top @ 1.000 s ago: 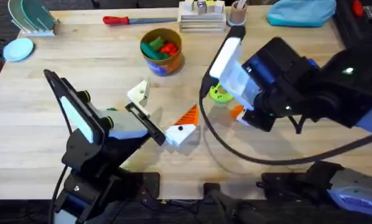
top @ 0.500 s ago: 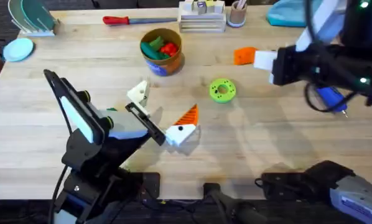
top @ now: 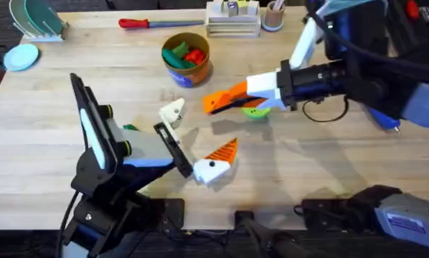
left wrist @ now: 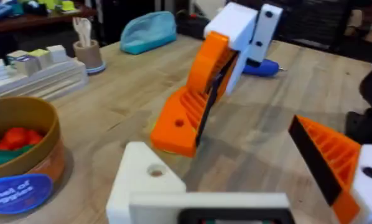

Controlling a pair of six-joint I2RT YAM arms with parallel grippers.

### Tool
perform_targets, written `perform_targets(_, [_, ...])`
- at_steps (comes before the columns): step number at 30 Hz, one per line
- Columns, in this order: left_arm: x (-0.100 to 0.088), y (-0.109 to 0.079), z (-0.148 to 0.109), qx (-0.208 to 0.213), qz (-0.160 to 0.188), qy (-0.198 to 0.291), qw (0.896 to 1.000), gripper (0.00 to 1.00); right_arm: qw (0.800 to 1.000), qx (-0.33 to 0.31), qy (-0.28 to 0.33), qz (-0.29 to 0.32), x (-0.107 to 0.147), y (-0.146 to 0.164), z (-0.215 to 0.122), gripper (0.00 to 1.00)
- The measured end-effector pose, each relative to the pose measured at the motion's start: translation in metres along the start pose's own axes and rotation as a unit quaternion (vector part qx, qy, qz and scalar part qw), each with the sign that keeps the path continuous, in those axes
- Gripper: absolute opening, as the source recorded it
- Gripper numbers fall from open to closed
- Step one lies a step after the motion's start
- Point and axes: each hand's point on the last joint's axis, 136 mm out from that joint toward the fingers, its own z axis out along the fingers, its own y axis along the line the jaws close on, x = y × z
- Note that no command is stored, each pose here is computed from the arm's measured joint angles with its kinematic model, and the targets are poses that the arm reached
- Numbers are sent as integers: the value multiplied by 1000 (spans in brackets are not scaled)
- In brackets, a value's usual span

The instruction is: Pick up the gripper from the table and insert it into the empty holder that is missing its gripper. Then pick up a screw, insert it into the mounting hole, and use the screwdriver to tighten it. Finally, clean up the table by picking up the vegetable and placing it into the bucket.

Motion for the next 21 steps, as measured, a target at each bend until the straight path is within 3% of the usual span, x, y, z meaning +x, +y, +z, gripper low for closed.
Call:
perform_targets(9, [1,-12,0,35,-5,3,999,994,990,-104,91,38,9,12,24,9])
perform_targets(21, [1,-13,-1,38,-8,3,999,994,984,-131,117,31,15,23,29,9])
